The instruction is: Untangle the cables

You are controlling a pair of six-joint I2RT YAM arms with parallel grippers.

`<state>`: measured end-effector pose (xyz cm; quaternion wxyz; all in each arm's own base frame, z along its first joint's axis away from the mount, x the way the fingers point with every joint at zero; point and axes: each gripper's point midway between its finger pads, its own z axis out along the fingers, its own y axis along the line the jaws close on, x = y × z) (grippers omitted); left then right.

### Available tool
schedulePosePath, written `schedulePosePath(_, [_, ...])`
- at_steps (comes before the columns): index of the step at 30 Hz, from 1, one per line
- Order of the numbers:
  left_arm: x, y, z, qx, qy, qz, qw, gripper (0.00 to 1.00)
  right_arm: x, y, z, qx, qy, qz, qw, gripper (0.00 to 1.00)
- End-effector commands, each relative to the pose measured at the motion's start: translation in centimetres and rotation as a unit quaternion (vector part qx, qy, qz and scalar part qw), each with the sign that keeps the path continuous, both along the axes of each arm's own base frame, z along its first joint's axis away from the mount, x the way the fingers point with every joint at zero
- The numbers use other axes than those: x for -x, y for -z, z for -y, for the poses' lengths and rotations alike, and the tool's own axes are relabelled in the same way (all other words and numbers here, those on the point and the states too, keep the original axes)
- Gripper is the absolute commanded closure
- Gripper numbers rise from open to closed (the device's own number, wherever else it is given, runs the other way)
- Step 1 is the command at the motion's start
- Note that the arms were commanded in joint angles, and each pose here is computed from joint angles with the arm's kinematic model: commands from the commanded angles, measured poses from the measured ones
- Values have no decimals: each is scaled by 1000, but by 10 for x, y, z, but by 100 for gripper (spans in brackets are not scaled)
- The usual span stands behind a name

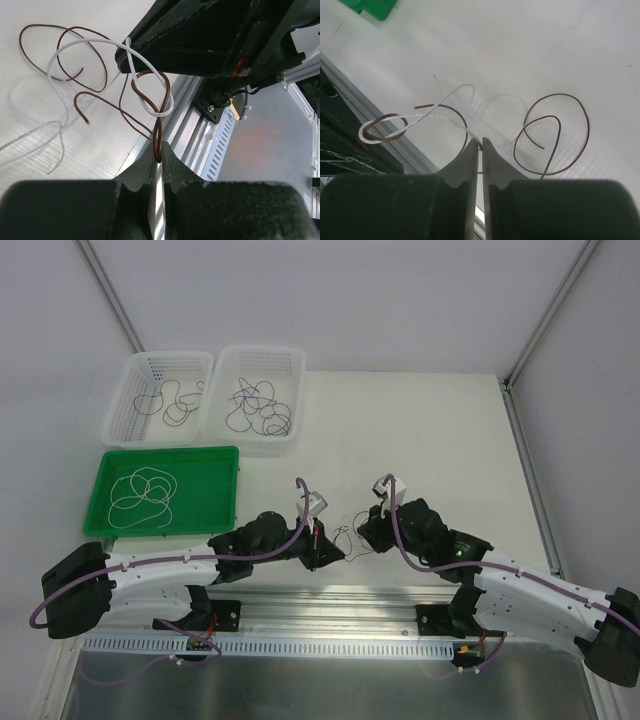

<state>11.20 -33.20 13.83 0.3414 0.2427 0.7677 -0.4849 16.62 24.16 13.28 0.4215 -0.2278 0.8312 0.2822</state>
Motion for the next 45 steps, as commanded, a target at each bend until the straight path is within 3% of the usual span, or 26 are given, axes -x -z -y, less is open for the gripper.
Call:
schedulePosePath(1, [5, -30, 11, 38, 25, 17, 999, 100, -6, -24, -14, -40, -21, 40, 998, 92])
schedulePosePath(3, [7, -30, 12, 38, 29, 16, 999, 100, -2, -28, -18, -46, -38, 46, 997, 99])
schedulePosePath(8, [7, -28, 15, 34, 34, 9, 999, 100, 12, -49, -31, -82, -93, 56, 991, 99])
schedulePosePath(13, [7, -32, 14, 34, 32, 12, 999, 100, 27, -51, -42, -68, -130, 56, 988, 99])
schedulePosePath(21, [-13, -18, -10, -24, -42, 21, 999, 100, 52, -76, -48, -59, -174, 91, 979, 99])
schedulePosePath(24, [-23, -11, -22, -53, -79, 21, 995, 100, 51, -88, -42, -60, -164, 109, 979, 99])
schedulePosePath(29, [-30, -30, -39, -28, -112, 43, 992, 100, 43, -64, -30, -21, -131, 96, 986, 99])
schedulePosePath(34, [-42, -36, -65, -45, -161, 66, 984, 99, 41, -51, -22, -11, -109, 81, 991, 99])
schedulePosePath(42, [-35, -32, -62, -63, -126, 76, 987, 93, 38, -50, -9, 20, -85, 65, 994, 99])
schedulePosePath(45, [-29, -38, -50, -56, -93, 80, 991, 94, 48, -51, -19, 25, -117, 44, 992, 99])
